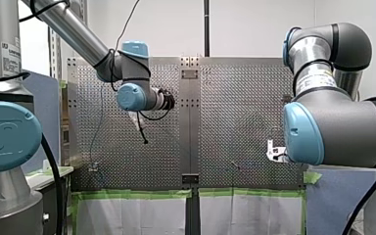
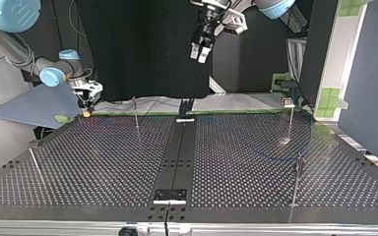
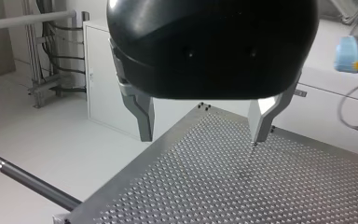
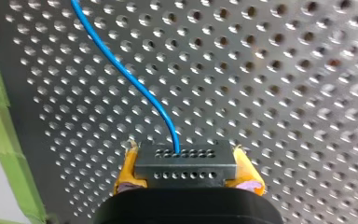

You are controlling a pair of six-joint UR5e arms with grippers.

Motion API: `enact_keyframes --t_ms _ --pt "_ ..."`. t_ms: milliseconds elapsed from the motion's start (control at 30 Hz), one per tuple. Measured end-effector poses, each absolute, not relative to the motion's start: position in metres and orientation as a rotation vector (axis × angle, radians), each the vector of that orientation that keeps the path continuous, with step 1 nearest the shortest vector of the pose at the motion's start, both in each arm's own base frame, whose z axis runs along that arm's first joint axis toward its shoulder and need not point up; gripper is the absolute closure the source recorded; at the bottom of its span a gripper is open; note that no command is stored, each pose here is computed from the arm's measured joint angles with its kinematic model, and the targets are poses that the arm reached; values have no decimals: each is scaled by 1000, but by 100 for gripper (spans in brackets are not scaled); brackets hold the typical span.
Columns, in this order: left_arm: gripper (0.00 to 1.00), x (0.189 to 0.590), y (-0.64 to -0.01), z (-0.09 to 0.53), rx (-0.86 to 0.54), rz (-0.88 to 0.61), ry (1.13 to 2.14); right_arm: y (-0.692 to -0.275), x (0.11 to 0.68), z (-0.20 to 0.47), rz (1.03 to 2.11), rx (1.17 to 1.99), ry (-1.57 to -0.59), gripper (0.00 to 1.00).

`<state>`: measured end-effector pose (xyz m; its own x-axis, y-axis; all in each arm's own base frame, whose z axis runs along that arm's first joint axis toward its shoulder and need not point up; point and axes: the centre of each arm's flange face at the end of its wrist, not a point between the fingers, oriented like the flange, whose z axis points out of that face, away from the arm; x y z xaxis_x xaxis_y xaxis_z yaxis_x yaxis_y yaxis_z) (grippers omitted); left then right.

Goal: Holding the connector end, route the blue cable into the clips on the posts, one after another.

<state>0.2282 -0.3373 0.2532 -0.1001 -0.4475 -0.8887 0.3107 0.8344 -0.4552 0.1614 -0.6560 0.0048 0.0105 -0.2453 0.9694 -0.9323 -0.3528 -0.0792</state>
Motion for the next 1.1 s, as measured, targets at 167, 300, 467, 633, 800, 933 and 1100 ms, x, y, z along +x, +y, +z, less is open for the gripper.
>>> enact_keyframes --t_ms 167,300,467,633,800,933,1100 --pt "0 215 -328 233 -99 -627 1567 -652 164 26 1390 1612 -1209 100" --pt "0 205 -320 217 -77 -600 1603 -653 171 47 1417 1590 -1180 100" --pt "0 192 -309 192 -50 -564 1657 -656 181 79 1457 1560 -1130 100" --pt "0 182 -300 179 -29 -543 1678 -658 189 110 1486 1534 -1074 100" --pt "0 179 -298 176 -26 -539 1682 -658 193 132 1504 1511 -1038 100" --pt "0 179 -297 176 -26 -539 1682 -659 193 135 1506 1508 -1033 100" --pt "0 179 -297 176 -26 -539 1682 -659 194 135 1507 1508 -1032 100"
